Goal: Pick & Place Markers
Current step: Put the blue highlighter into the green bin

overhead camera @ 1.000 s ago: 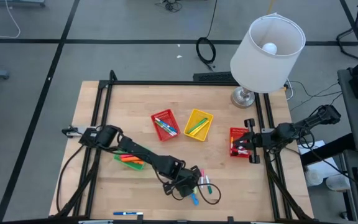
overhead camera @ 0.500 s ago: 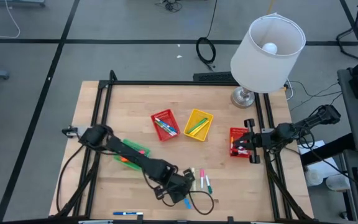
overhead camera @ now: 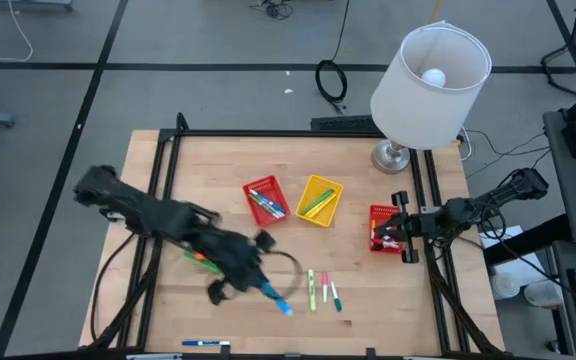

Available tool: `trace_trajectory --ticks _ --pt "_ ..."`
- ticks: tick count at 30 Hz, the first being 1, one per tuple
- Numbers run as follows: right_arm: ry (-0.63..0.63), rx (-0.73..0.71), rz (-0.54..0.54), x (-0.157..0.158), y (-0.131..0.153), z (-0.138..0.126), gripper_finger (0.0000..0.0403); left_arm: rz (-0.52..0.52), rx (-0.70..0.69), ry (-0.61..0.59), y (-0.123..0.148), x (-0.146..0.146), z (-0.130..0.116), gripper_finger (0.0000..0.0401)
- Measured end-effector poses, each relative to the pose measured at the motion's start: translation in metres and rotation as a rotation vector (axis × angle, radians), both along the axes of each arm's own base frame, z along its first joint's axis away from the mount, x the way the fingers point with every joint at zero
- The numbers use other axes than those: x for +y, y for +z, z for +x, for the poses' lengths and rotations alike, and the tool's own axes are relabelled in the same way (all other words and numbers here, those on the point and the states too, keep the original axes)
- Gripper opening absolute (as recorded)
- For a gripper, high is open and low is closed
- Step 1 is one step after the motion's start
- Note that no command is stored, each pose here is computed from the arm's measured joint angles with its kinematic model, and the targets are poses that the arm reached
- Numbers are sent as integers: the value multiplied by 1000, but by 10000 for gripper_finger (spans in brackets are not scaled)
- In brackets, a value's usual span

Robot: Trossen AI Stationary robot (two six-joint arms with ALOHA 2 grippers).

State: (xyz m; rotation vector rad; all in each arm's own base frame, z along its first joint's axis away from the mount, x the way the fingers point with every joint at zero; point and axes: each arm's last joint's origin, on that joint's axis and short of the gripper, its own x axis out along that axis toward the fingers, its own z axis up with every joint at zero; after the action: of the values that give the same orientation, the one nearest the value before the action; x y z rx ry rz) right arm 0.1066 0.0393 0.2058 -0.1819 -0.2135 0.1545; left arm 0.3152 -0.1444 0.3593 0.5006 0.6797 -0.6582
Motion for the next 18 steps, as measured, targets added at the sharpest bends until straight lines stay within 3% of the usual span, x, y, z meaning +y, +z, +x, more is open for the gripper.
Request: trace_trajectory --ticks 4,8,13,18 --pt "3 9 0 0 -1 0 0 -28 -59 112 19 22 -47 51" --pt "5 11 4 0 -1 0 0 -72 -124 236 13 46 -95 51" --pt "5 12 6 0 -1 0 0 -269 -325 306 -16 67 -143 51" --pt "12 17 39 0 -1 0 0 -365 -492 352 -63 80 -174 51"
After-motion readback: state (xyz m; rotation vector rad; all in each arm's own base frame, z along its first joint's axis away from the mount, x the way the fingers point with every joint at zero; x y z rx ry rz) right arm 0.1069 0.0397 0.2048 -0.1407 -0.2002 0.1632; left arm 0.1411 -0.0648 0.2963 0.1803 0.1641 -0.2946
